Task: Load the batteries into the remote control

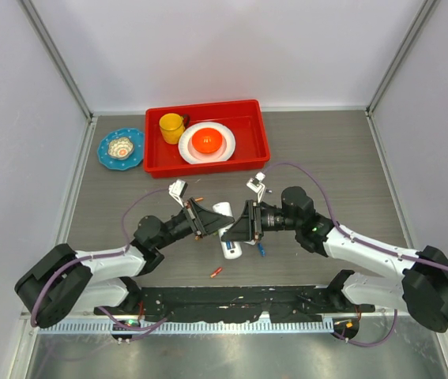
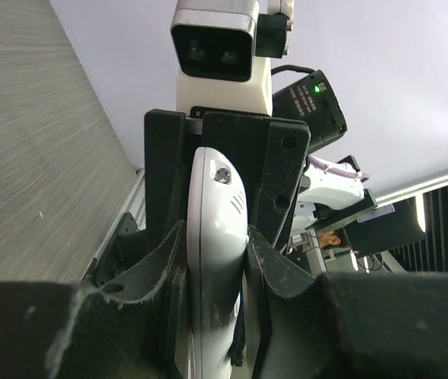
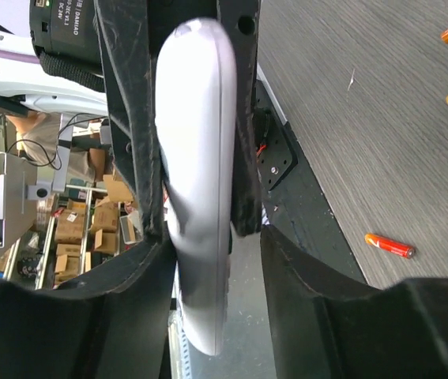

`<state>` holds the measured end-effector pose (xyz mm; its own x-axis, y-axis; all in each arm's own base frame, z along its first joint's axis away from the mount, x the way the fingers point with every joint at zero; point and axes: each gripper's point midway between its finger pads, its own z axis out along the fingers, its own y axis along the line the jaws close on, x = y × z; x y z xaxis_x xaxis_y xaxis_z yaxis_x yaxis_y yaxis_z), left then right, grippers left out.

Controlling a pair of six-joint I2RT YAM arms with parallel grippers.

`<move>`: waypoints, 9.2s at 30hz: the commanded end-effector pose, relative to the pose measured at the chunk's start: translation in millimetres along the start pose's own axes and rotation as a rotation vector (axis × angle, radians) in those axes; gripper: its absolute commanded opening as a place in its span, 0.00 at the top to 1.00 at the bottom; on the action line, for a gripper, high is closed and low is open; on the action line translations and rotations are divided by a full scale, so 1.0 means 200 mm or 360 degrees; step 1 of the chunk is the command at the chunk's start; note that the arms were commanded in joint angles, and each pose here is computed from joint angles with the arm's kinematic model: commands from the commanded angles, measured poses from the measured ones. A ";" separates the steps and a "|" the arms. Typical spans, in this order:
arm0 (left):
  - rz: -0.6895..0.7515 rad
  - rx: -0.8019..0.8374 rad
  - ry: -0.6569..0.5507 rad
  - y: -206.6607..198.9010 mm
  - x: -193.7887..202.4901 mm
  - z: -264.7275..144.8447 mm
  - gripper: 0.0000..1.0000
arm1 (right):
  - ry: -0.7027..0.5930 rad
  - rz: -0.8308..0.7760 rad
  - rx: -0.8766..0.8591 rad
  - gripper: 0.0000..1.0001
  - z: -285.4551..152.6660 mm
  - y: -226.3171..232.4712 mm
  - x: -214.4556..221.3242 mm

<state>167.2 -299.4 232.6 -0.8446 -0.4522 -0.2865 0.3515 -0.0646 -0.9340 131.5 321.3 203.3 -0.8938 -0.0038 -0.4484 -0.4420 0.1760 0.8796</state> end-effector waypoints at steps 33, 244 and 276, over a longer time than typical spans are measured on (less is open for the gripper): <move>0.0239 0.0272 -0.0036 -0.23 -0.09 0.05 1.00 | -0.0207 -0.0332 0.0267 0.40 -0.15 0.02 -0.17; 0.0218 -0.0085 -0.0484 0.01 -0.41 -0.45 1.00 | -0.1110 0.0863 0.2486 0.81 -0.45 -1.31 -0.29; 0.0254 -0.0090 -0.0403 -0.01 -0.37 -0.43 1.00 | 0.0109 -0.0773 0.1625 0.44 -0.30 -0.75 -0.56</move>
<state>199.6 -187.0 222.2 -0.6692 -0.6737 -0.3134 0.3638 0.0707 -0.9288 286.8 216.9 143.3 -0.7180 0.0875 -0.6905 -0.0902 0.9720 0.2170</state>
